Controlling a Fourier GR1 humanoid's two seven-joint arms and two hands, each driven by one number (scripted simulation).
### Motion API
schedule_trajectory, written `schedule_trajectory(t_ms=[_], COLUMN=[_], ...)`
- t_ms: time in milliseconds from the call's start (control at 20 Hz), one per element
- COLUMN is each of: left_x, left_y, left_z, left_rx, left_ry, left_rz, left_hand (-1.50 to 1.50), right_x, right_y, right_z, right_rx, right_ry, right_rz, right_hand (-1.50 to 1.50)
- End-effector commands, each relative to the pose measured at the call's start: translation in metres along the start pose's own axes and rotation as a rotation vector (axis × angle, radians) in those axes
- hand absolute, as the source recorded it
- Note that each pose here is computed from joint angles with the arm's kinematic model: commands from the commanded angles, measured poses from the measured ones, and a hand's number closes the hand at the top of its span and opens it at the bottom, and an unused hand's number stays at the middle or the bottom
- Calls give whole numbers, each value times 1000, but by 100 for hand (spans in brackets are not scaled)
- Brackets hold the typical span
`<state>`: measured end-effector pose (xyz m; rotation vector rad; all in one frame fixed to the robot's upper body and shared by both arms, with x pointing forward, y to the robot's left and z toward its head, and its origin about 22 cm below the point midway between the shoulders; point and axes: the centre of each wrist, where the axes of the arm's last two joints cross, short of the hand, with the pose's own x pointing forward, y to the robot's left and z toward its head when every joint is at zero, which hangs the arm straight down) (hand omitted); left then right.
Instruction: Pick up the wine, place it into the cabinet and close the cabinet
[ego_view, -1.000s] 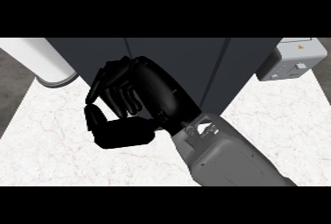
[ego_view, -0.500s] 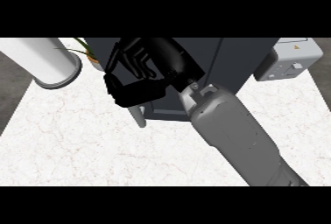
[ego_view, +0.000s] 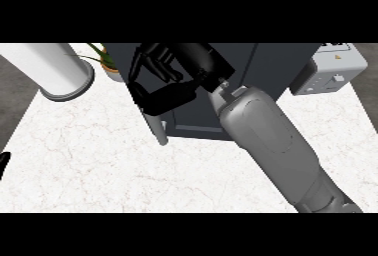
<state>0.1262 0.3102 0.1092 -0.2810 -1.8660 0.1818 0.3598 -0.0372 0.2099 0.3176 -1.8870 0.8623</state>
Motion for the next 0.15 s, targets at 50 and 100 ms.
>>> schedule_trajectory(t_ms=[50,100], left_x=[-17,-8], left_y=[-1,-8], left_z=[-9,-10], left_rx=[27,7], left_ry=[-8,-6], left_rz=[-3,3], left_hand=[-150,-150], right_x=[-34,-20], right_y=[-59,-66], right_z=[16,6], right_rx=[-183,-208], right_ry=[127,110], right_rz=[48,44], right_hand=[150,150])
